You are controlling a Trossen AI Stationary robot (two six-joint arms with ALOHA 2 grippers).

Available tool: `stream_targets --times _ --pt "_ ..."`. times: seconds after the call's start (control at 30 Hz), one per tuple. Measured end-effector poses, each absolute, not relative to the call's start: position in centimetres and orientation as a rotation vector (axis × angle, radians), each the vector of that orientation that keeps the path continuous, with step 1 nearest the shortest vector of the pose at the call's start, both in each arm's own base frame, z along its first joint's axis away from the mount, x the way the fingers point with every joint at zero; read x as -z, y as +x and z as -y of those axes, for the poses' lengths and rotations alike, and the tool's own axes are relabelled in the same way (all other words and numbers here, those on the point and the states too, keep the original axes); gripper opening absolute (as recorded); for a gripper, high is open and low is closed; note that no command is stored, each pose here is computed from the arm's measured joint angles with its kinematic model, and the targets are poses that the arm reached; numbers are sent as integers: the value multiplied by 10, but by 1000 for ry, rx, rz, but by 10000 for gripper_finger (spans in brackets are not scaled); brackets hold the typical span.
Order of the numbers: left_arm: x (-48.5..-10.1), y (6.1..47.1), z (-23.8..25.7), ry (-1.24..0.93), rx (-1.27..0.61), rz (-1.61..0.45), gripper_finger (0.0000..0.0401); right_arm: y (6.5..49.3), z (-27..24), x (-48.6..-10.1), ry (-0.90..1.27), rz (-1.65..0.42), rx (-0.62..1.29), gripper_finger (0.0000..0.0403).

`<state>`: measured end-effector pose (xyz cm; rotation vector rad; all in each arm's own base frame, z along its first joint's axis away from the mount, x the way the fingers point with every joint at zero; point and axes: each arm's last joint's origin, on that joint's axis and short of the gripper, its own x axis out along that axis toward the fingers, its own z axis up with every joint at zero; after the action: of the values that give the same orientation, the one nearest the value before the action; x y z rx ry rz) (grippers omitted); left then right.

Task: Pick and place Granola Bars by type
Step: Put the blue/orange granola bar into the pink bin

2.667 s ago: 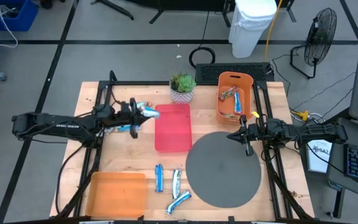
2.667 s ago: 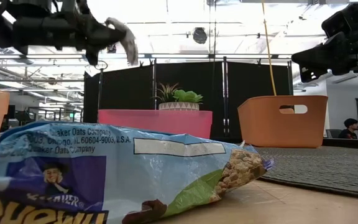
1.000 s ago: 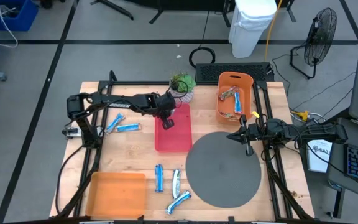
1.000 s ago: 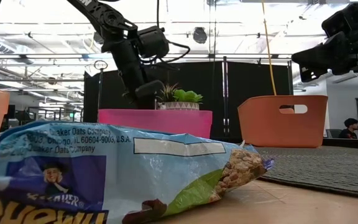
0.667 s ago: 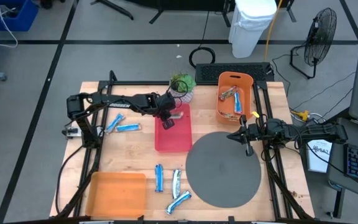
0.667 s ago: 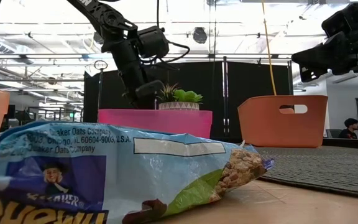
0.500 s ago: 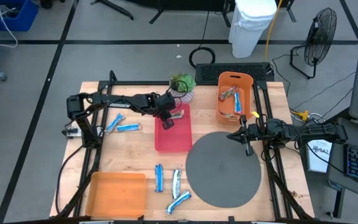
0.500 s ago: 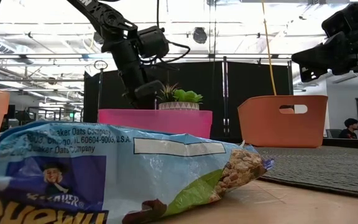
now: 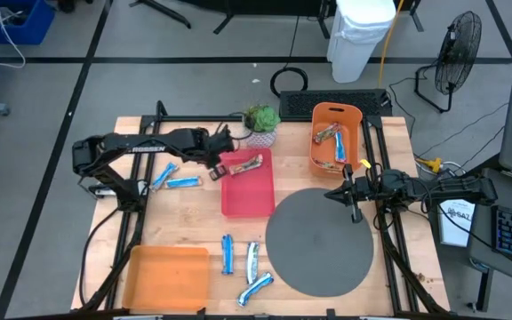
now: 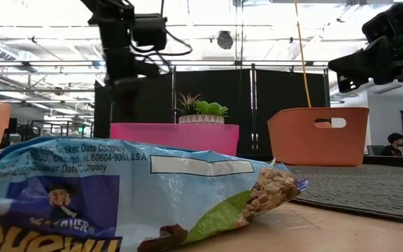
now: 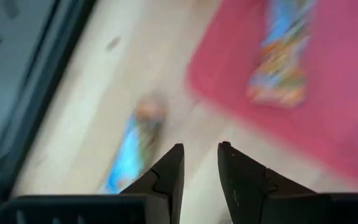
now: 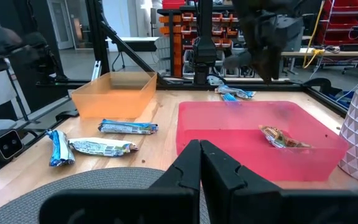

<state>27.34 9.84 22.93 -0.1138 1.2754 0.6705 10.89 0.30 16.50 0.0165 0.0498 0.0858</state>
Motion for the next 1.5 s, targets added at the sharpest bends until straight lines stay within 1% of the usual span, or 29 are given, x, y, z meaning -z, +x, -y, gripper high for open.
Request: stream_targets --times 0.1,0.17,0.3,0.4,0.6,0.67,0.77,0.97,1.07,1.17,1.3,1.5 --pt "-229 259 -98 -82 -786 -1357 104 109 -3 -165 17 -50 -86 0" --pt "-225 254 -100 -83 -830 -1375 104 109 -3 -165 17 -50 -86 0" --pt "-208 245 -108 -140 -794 -1423 104 109 -3 -165 17 -50 -86 0" --pt "-196 239 -119 -199 -750 -1411 104 109 -3 -165 17 -48 -86 0" --pt "-192 223 -149 -346 -794 -1374 105 109 -3 -165 16 -48 -85 0" --pt "-192 220 -157 -402 -766 -1346 113 109 -3 -165 17 -48 -86 0" --pt "-192 217 -167 -435 -717 -1307 136 109 -3 -165 16 -48 -86 0" --pt "-195 224 -176 -374 -638 -1202 195 109 -3 -165 16 -48 -86 0" --pt "-196 227 -178 -355 -609 -1174 213 109 -3 -165 17 -48 -86 0" --pt "-192 229 -180 -338 -595 -1190 222 109 -3 -165 16 -48 -85 0" --pt "-187 230 -185 -357 -596 -1203 223 109 -3 -165 17 -48 -85 0" --pt "-169 235 -192 -378 -593 -1254 223 109 -3 -165 17 -48 -86 0"
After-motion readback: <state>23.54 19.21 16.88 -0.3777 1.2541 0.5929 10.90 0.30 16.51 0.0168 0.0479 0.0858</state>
